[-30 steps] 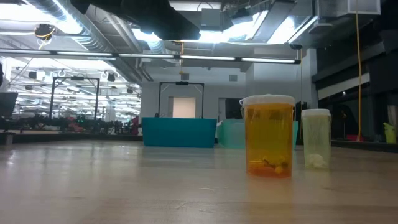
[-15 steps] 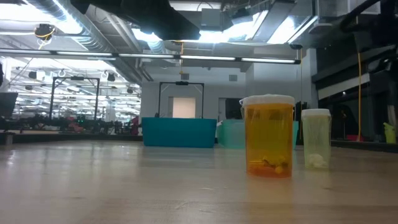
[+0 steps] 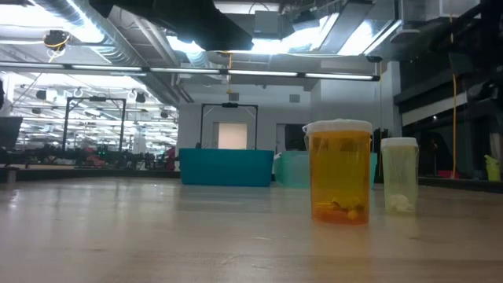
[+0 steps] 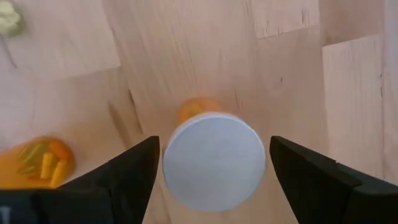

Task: Pick and place medicine bottles into bin by pill shape (circle, oval)
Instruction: Put the orange pill bottle into the light blue bin

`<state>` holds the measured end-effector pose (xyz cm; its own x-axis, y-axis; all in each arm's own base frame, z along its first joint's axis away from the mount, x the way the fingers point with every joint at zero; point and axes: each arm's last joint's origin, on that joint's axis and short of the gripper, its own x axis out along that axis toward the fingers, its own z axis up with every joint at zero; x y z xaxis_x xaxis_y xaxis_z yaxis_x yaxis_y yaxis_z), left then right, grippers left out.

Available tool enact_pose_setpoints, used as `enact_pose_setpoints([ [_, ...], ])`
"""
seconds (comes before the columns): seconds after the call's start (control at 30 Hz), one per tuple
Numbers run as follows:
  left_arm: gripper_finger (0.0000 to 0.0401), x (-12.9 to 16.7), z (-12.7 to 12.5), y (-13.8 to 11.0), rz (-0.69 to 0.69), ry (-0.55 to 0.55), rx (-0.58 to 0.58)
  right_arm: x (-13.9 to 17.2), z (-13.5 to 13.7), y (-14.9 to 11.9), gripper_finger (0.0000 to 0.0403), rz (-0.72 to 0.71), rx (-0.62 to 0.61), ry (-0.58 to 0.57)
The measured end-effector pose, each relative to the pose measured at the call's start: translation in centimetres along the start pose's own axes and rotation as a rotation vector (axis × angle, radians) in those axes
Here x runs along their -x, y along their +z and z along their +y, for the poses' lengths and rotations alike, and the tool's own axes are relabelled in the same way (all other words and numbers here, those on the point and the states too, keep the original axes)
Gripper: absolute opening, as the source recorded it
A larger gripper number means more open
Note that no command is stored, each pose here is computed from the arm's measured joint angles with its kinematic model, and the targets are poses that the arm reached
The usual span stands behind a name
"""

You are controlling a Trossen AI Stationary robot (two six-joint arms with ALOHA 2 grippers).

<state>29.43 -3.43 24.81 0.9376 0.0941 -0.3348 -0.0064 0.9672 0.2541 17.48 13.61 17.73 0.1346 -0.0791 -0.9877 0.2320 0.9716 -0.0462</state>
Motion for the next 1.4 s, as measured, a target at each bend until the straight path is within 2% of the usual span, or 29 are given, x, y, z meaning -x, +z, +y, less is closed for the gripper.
enact_pose_setpoints([
  [0.3,0.0202,0.0,0.0,0.0,0.0,0.0,-0.001,-0.3,0.1,0.1,0.0298,-0.005,0.027,-0.019],
  [0.67,0.0202,0.0,0.0,0.0,0.0,0.0,-0.001,-0.2,0.1,0.1,0.0206,-0.01,-0.002,-0.015],
  [0.87,0.0202,0.0,0.0,0.0,0.0,0.0,0.0,0.4,-0.2,0.7,0.0213,-0.013,0.044,-0.044],
  [1.0,0.0202,0.0,0.0,0.0,0.0,0.0,0.001,2.4,-1.2,2.1,0.0219,-0.107,0.046,-0.217],
  [1.2,0.0202,0.0,0.0,0.0,-0.002,0.0,0.001,6.5,-3.6,5.2,0.0207,-0.296,0.053,-0.539],
  [1.4,0.0202,0.0,0.0,0.0,-0.001,0.0,0.006,9.0,-7.5,9.6,0.0208,-0.378,-0.097,-0.646],
])
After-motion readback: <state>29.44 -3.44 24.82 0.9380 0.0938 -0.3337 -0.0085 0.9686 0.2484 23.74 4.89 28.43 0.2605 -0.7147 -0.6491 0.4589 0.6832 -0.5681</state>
